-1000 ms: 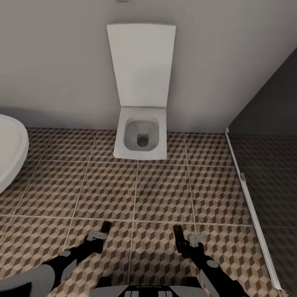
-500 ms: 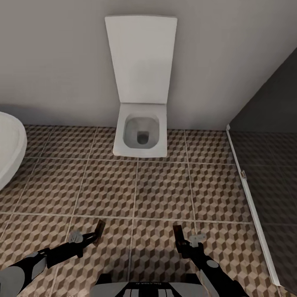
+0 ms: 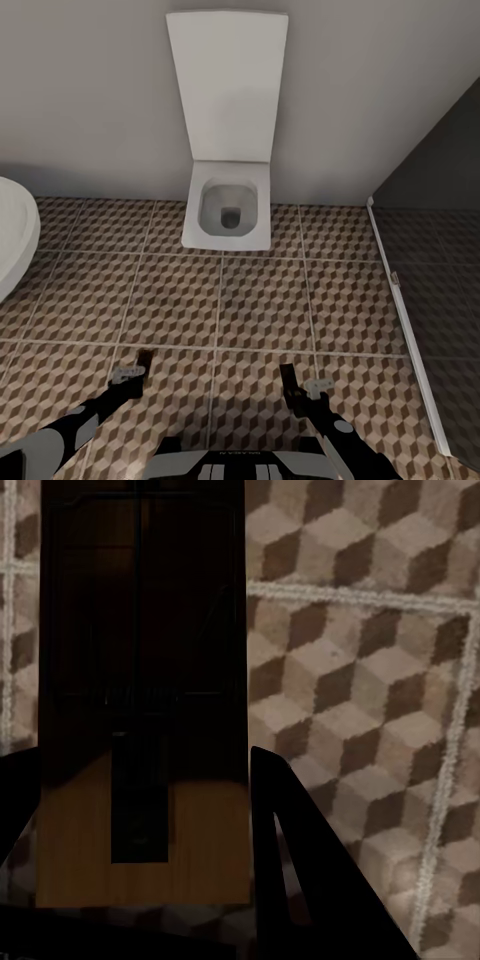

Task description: Take the four mousetraps from the cabinet in the bathroom and place them on the bathroom floor. Make sure all four end up on the same floor surface, and ensure that at least two of them are either under or directly next to the same bathroom sink.

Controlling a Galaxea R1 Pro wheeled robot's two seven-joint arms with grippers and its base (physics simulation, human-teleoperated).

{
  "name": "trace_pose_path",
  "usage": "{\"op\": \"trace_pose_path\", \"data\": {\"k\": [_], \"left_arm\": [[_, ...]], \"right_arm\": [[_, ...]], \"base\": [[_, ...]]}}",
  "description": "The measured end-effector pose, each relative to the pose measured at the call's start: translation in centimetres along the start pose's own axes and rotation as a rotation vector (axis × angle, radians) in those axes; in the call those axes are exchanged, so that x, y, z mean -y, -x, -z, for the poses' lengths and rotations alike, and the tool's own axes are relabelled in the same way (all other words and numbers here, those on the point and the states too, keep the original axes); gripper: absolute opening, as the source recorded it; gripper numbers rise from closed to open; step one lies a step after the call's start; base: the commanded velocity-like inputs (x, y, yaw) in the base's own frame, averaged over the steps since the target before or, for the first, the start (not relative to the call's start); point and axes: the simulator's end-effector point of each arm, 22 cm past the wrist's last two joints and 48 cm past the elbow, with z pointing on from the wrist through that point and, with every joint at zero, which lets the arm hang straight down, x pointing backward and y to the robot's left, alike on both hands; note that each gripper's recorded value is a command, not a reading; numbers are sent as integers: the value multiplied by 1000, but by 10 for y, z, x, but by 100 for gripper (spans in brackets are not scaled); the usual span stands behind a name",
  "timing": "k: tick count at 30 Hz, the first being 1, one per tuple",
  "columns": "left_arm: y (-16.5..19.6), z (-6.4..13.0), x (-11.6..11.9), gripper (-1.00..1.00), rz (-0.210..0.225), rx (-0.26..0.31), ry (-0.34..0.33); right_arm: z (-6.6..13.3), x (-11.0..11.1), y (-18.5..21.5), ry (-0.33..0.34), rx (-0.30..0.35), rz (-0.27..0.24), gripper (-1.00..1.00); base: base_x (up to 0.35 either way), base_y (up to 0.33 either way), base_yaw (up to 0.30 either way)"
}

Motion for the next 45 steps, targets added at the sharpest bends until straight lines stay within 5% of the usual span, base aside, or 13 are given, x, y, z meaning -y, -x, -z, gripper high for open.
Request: {"op": "trace_pose_path", "data": {"k": [1, 3, 8, 15, 30, 42, 45], "left_arm": [[-2, -3, -7, -100, 2, -2, 56], [-12, -7, -29, -100, 13, -15, 296], [-26, -2, -36, -100, -2, -37, 516], [-29, -9, -22, -100, -92, -50, 503], [-47, -32, 28, -100, -90, -79, 311], [-54, -34, 29, -100, -90, -92, 302], [-54, -34, 30, -100, -90, -92, 302]], "right_arm": [[0, 0, -1, 0, -1, 0, -100], [-1, 0, -2, -1, -4, -1, -100], [-2, 0, -6, 0, -12, -3, -100], [-3, 1, -12, 0, -22, -5, -100], [-6, 1, -24, 1, -43, -8, -100], [-7, 18, -27, -23, -50, 1, -100], [-6, 37, -10, -67, -22, 15, -100]], "base": [[0, 0, 0], [0, 0, 0], [0, 0, 0], [0, 0, 0], [0, 0, 0], [0, 0, 0], [0, 0, 0]]}}
